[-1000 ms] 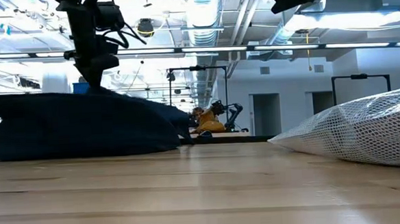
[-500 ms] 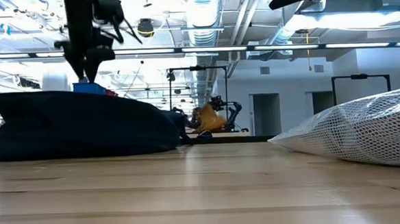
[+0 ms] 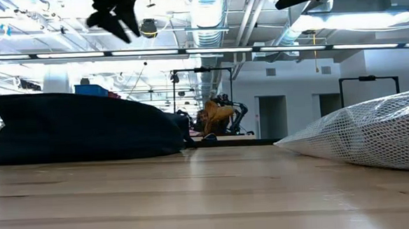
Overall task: Unpack backpack
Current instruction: Open the white zip lock bag
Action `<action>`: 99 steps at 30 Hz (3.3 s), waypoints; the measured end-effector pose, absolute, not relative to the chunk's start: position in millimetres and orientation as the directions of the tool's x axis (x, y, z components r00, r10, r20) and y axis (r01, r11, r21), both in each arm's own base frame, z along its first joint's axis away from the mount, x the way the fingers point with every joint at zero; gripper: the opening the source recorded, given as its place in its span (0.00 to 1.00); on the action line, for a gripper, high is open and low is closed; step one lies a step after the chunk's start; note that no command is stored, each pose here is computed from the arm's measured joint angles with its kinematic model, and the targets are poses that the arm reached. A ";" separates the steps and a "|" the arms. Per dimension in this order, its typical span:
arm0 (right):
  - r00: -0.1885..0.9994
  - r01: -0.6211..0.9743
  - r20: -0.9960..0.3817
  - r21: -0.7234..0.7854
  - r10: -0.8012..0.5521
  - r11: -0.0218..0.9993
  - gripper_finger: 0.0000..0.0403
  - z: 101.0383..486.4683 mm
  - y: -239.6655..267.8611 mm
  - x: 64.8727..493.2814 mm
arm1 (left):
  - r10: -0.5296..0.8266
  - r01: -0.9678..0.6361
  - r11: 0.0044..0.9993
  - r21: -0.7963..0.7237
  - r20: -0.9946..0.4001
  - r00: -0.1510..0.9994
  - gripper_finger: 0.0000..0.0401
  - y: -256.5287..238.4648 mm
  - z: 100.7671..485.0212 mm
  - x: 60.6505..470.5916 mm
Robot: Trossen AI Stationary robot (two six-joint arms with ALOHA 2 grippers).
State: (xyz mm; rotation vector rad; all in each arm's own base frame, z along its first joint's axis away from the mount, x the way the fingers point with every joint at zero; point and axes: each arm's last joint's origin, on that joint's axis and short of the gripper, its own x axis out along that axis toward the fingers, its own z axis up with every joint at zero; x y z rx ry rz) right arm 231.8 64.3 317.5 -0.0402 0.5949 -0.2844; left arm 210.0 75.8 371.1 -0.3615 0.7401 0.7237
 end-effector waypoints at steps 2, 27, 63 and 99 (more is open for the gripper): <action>0.791 0.259 -0.544 -0.116 -0.279 0.959 0.59 317.8 63.1 232.4 | 0.381 -0.634 0.769 -0.088 -0.733 0.563 0.50 66.6 365.3 225.7; 0.560 0.426 -0.795 0.036 -0.232 0.904 0.59 294.3 45.0 216.4 | 0.197 -0.284 0.957 0.065 -0.862 0.466 0.49 -13.8 274.0 327.6; 0.498 0.804 -0.824 0.556 0.270 0.213 0.59 194.9 143.4 165.6 | 0.089 -0.134 0.991 -0.007 -0.711 0.698 0.39 -47.9 246.7 222.5; 0.557 0.124 -0.830 0.085 0.002 0.989 0.59 254.1 29.7 270.7 | 0.115 -0.276 0.951 -0.138 -0.673 0.731 0.39 -39.5 248.7 230.4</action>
